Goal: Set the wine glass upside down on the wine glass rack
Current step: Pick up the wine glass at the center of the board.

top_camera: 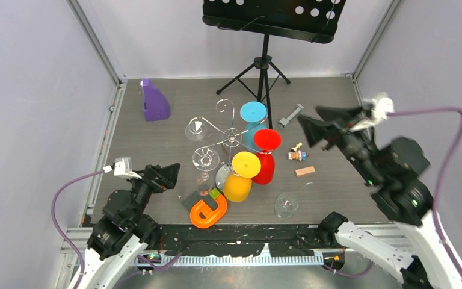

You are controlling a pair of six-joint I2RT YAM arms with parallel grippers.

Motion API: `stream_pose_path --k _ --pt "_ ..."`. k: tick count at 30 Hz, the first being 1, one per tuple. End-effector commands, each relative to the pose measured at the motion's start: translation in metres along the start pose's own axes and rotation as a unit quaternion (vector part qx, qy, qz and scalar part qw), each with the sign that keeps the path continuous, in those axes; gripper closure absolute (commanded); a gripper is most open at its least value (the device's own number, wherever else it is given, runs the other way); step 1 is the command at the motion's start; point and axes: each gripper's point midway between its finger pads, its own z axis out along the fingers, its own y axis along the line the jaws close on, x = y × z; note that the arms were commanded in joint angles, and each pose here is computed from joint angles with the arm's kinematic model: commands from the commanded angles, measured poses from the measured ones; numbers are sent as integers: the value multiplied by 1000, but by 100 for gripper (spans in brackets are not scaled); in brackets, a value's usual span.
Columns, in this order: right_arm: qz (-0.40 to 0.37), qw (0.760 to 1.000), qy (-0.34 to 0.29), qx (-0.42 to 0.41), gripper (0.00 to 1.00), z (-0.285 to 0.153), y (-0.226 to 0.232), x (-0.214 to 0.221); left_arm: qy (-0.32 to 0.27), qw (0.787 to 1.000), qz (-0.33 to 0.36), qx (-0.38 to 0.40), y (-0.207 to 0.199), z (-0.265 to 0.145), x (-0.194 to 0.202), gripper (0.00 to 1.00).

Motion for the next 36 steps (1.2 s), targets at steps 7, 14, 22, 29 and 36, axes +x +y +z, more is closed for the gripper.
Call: stream_pose_path --k 7,14,22,29,36 --pt "170 907 231 309 31 -127 -75 193 -8 999 -43 19 -8 -23 -13 0" --pt "215 866 337 300 29 -143 -57 296 27 999 -29 10 -8 -29 -7 1" --pt "228 854 361 296 31 -145 -51 310 19 999 -42 20 -9 -33 -7 0" --pt "299 831 376 281 38 -153 -31 332 25 999 -43 17 -8 -32 -4 0" --pt "317 824 380 277 39 -162 -25 334 43 997 -52 29 -12 -24 8 0"
